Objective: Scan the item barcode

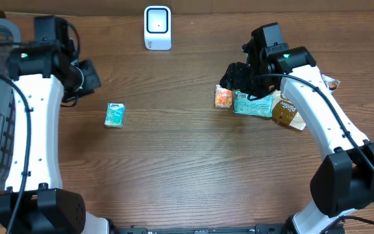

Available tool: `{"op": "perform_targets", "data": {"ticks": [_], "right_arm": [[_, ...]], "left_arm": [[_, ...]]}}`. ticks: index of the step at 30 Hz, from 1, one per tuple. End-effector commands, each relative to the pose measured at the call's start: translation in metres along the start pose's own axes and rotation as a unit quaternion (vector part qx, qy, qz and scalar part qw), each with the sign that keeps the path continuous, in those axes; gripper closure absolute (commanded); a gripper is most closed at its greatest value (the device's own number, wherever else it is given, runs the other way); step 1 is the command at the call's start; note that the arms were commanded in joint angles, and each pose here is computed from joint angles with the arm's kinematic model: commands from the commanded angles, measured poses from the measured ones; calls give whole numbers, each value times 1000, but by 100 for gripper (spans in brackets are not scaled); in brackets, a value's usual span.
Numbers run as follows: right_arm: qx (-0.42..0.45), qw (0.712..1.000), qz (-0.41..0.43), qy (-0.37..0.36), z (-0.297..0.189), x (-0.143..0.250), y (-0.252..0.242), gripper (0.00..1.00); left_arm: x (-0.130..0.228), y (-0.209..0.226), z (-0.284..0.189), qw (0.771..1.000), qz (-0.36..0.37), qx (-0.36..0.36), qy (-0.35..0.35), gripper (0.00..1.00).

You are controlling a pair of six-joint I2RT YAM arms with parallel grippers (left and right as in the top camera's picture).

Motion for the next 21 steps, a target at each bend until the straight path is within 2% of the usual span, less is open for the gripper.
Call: {"op": "perform_targets", "data": {"ticks": [1,10,16,21], "right_arm": [[8,1000,-1,-5,0,-1,-2,32],[7,1000,-2,-7,7,1,-5,30],[8,1000,-1,-5,18,7,-10,29],[8,1000,-1,-4,23,9,-12,28]], "left_arm": [[10,10,21,995,8,-96,-12,96],[44,28,105,991,68,-117,20,96],[45,28,135,989,107,-94,-25,96],[40,22,143,991,104,-60,-58,96]]}}
Point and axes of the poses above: each gripper's point midway between its finger pads, its own z axis out along the fingers, its own y axis along the line the jaws close on, x = y × z, the point moved 9 cm from there along -z, back along the fingers, and after that the axes turned 11 degrees about -z, right-handed, at the moved point
